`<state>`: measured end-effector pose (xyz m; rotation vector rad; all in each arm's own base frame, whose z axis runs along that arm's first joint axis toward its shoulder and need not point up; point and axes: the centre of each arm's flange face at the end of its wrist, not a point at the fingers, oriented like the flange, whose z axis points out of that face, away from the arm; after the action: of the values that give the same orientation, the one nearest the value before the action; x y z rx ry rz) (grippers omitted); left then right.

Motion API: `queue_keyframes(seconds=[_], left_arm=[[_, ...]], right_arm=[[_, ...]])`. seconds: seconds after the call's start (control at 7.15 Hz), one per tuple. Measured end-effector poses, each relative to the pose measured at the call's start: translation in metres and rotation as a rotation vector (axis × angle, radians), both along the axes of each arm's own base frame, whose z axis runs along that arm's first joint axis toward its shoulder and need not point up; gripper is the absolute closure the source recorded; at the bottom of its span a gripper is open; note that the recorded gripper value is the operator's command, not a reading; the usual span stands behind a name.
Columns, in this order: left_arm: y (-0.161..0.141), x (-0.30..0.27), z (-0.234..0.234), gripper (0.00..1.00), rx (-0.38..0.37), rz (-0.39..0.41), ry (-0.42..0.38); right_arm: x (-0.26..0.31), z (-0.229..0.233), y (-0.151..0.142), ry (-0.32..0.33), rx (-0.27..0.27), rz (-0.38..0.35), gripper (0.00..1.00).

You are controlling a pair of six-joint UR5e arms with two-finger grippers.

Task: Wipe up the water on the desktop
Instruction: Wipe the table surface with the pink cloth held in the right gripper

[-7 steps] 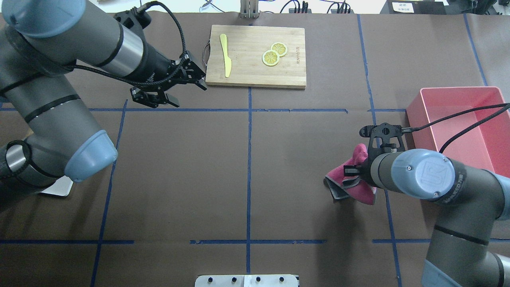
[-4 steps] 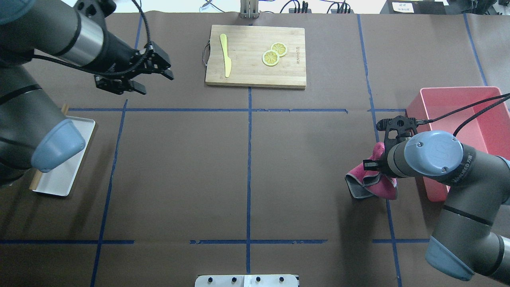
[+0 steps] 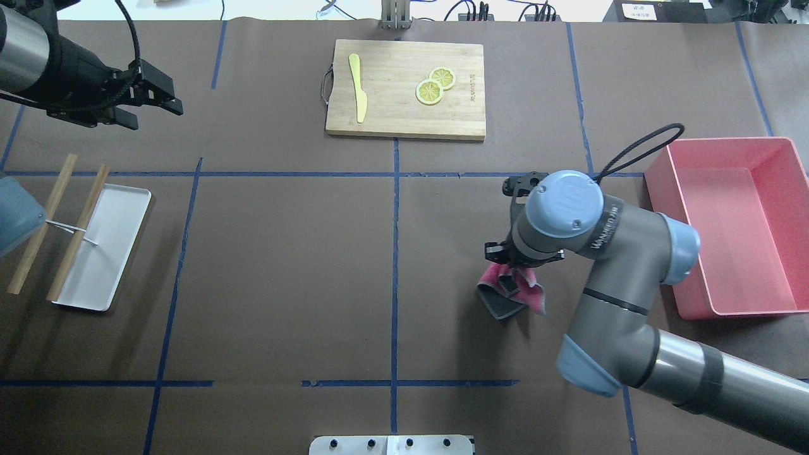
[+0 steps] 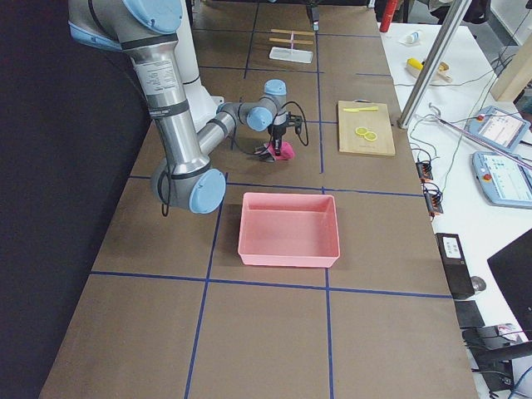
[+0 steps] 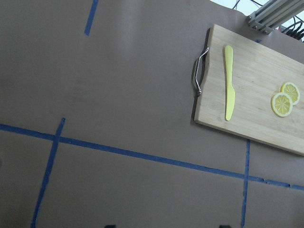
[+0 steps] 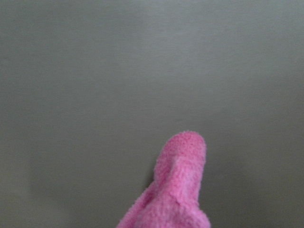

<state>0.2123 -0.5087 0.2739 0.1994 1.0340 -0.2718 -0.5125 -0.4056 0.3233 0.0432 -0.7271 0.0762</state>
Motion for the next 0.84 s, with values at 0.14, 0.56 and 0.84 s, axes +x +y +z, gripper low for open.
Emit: queue_keyframes(seconds=[0.14,0.56,0.84], left_arm=[[0.001,-0.021,0.023,0.22,0.044,0.018,-0.05],[0.003,-0.065,0.072,0.2,0.112,0.054,-0.152],[0.006,-0.084,0.1,0.19,0.133,0.079,-0.203]], right_arm=[[-0.031,-0.034,0.0,-0.034,-0.026,0.02,1.0],[-0.077,-0.106,-0.005,-0.099,-0.07,0.06,1.0],[-0.055,-0.073,0.0,-0.085,-0.099,0.036,1.0]])
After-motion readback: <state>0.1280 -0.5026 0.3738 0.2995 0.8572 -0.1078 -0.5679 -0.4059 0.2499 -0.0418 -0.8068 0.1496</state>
